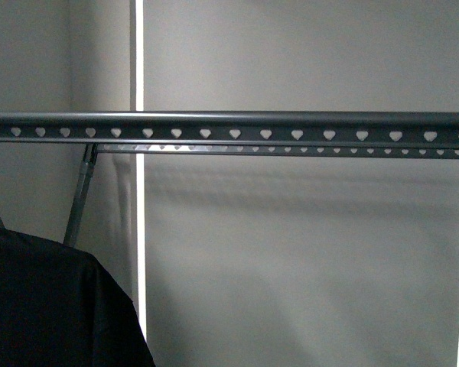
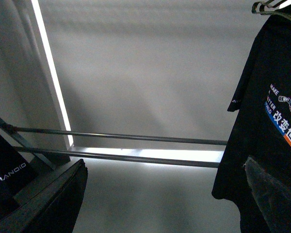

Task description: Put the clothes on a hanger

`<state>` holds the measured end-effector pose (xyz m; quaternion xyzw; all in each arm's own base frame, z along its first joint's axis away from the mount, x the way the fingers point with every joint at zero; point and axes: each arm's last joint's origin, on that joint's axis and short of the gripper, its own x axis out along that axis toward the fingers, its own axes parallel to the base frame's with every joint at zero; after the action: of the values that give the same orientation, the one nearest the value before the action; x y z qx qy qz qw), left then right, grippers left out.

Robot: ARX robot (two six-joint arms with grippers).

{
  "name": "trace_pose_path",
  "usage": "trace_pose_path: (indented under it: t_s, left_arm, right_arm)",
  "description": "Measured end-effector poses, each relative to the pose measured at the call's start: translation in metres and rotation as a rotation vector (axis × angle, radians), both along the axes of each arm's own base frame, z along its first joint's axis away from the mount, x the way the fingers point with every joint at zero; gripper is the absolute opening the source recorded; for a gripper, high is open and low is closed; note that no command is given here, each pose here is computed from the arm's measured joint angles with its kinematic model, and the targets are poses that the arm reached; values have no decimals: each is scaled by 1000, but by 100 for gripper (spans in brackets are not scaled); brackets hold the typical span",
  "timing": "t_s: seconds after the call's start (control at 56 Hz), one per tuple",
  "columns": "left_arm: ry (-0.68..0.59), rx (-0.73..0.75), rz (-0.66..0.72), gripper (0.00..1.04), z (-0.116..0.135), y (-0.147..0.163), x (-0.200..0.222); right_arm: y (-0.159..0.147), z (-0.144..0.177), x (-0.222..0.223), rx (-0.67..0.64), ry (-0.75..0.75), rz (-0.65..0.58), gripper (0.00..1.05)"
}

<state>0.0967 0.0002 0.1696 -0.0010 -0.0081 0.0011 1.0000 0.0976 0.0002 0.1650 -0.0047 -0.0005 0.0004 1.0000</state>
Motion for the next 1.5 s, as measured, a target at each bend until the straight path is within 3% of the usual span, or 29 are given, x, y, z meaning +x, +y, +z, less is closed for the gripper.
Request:
trace_pose_path:
  t_s: [0.196, 0.304, 0.411, 0.518, 0.643, 0.768, 1.054, 1.5]
  left_arm:
    - [0, 0, 0, 98, 0, 0, 0]
    - [124, -15, -276, 98, 1, -6, 4]
    - [120, -113, -332, 98, 25, -15, 17]
    - [57, -344, -206, 98, 86, -24, 64]
    - [134, -517, -79, 98, 109, -34, 119]
    - [254, -652, 100, 98, 108, -44, 182]
    - [249, -708, 349, 98, 115, -31, 256]
    - [234, -728, 434, 98, 113, -23, 310]
  right_arm:
    - [0, 0, 0, 0, 0, 0, 97]
    - [0, 0, 0, 0, 0, 1, 97]
    - [0, 0, 0, 0, 0, 2, 97]
    - [0, 0, 0, 0, 0, 2, 97]
    - [0, 0, 0, 0, 0, 2, 97]
    - [0, 0, 0, 0, 0, 2, 97]
    - [0, 0, 0, 0, 0, 2, 97]
    - [0, 0, 0, 0, 0, 2, 97]
